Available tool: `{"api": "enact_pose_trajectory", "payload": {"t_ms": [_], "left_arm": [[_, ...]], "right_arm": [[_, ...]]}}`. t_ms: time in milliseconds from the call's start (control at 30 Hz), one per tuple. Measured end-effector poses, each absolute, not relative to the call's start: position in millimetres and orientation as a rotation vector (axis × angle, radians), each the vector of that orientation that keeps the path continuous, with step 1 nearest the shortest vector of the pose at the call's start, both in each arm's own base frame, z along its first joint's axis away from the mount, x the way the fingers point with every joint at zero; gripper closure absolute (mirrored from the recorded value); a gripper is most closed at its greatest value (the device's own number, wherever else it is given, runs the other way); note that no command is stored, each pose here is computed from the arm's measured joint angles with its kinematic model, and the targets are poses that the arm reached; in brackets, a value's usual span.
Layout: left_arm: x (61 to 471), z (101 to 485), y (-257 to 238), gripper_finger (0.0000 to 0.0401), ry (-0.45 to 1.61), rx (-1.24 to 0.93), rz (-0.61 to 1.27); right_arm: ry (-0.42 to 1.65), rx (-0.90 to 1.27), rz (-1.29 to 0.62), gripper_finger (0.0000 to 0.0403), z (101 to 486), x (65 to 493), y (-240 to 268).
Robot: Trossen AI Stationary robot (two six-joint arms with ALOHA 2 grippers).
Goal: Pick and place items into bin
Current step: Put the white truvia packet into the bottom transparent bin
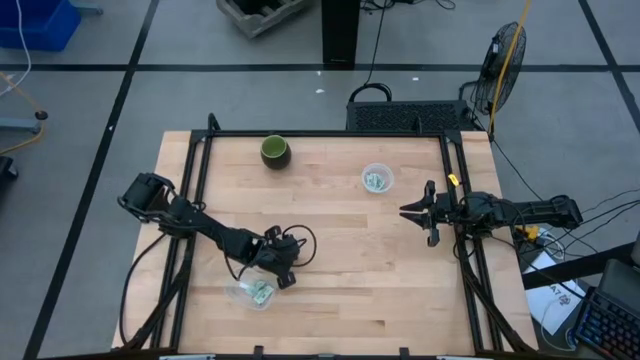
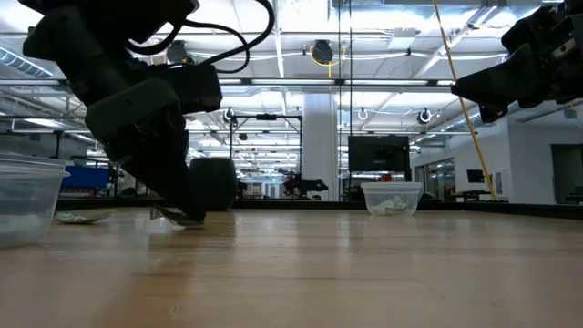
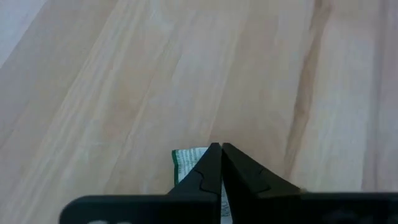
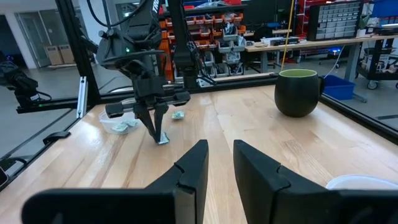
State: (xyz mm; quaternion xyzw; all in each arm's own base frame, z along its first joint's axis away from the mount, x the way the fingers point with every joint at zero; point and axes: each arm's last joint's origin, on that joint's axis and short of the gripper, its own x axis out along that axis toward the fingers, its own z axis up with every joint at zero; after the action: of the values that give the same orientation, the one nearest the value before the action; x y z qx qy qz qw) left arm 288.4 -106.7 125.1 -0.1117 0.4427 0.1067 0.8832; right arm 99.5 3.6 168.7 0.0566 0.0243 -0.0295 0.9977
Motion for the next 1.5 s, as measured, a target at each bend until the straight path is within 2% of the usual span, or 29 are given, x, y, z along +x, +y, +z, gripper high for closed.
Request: {"api": "enact_pose_trajectory", "payload": {"t_ms": [233, 400, 800, 933, 1167, 1333, 1500], "left_arm": [[290.0, 136.2, -108.5, 0.0391, 0.881, -0.247, 0.155], [283.5, 160.4, -114.2, 0.0390, 0.815, -0.266, 0.100], [231.0, 223.8, -152.7, 0.0395, 0.720, -0.316, -0.152], [214.3, 223.0, -164.9, 0.0392, 0.785, -0.350, -0.159], [195.4, 208.4, -175.1, 0.0384, 0.882, -0.383, -0.013], [190.8, 203.1, -181.1, 0.0397, 0.893, -0.379, 0.012], [189.2, 197.0, -185.9, 0.0383, 0.903, -0.370, 0.031]], "right_arm": [[0.048, 0.113, -0.059, 0.0334, 168.8, 99.5, 3.6], [0.048, 0.113, -0.059, 0.0334, 168.8, 99.5, 3.6], [0.049, 0.113, -0.059, 0.0334, 168.7, 99.5, 3.6], [0.049, 0.113, -0.059, 0.0334, 168.7, 99.5, 3.6], [0.049, 0.113, -0.059, 0.0334, 168.7, 99.5, 3.6], [0.049, 0.113, -0.059, 0.0334, 168.7, 99.5, 3.6], [0.049, 0.113, -0.059, 0.0334, 168.7, 99.5, 3.6]]}}
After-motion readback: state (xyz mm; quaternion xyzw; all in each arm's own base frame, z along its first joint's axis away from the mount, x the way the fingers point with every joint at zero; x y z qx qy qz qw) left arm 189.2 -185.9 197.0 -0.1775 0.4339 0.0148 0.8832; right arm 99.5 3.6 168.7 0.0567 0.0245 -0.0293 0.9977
